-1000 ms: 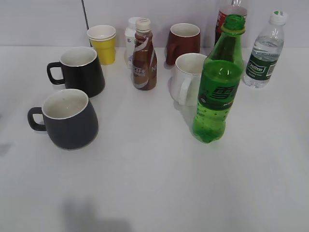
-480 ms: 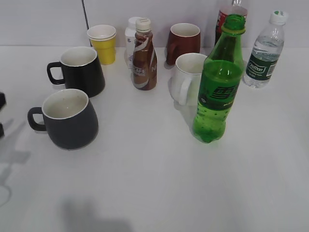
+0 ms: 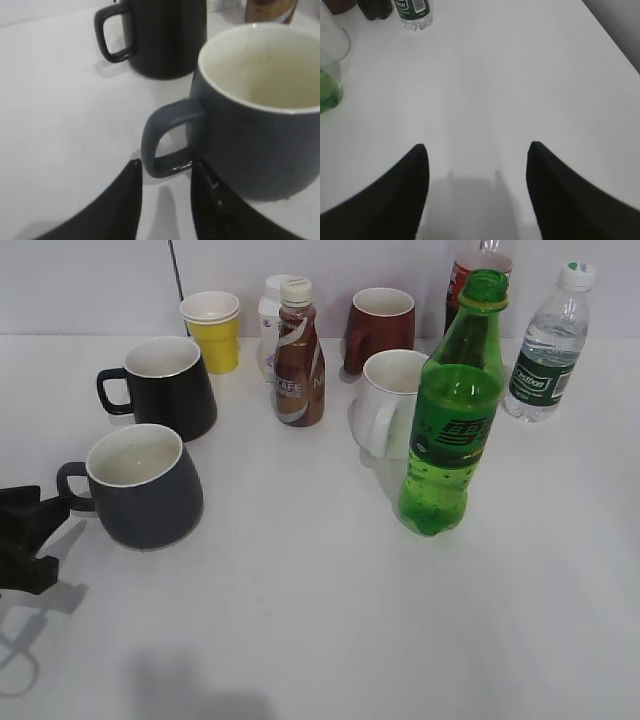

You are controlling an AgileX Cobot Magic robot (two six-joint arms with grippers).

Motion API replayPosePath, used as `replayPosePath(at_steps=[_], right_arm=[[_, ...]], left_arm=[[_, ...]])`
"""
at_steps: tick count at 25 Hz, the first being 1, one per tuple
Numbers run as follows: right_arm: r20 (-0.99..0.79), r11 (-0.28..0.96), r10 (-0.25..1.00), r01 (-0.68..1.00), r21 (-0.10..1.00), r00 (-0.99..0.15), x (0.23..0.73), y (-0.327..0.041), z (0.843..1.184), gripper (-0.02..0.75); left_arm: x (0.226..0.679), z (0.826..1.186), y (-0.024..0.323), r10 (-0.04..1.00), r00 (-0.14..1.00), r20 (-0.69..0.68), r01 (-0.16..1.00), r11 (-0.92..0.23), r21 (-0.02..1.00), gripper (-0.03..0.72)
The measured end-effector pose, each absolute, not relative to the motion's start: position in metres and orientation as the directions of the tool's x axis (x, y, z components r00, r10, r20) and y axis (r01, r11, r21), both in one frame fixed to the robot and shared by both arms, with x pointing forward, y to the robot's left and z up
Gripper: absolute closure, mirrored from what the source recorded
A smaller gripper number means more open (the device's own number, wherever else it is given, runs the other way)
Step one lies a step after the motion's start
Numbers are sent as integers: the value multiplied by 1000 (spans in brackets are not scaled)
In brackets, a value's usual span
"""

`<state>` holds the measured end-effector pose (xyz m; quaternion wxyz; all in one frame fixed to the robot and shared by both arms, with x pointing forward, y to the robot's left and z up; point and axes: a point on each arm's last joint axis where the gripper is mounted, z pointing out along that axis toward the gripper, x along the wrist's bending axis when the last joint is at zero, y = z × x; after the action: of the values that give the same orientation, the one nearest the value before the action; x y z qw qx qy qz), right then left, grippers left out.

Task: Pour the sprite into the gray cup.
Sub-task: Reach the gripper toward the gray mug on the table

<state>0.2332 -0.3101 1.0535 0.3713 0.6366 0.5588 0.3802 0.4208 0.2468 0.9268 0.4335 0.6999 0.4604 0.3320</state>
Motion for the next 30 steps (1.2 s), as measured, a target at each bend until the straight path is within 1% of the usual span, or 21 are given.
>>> replayPosePath(at_steps=[6,12,19,22,23,24,26,27,30], right_arm=[[70,-100,994,429,898,86,233,-310,1053,277],[70,-100,994,429,898,86,233,-310,1053,277],[71,-101,994,429,897,85,233,-310,1053,277],[71,-101,994,429,897,85,233,-310,1053,277],[71,-101,994,429,897,85,233,-310,1053,277],[71,-101,994,429,897,85,233,-310,1053,277],[71,-101,994,429,897,85,233,-310,1053,277],[71,-101,994,429,897,85,233,-310,1053,277],[81,-107,994,431,896,78,233,-309,1053,277]], left_arm=[[437,915,242,928,364,79,355,-217,909,423],[442,911,246,953,297,57,364,-168,916,422],[451,916,243,952,299,62,318,-161,934,413],[461,912,238,940,334,73,316,-185,931,416],[463,910,236,934,349,76,319,-195,927,433],[467,908,235,932,353,78,318,-198,927,470],[471,906,233,931,356,79,306,-196,932,584],[471,906,233,930,359,84,301,-200,932,629],[471,907,232,923,371,97,280,-211,937,636]])
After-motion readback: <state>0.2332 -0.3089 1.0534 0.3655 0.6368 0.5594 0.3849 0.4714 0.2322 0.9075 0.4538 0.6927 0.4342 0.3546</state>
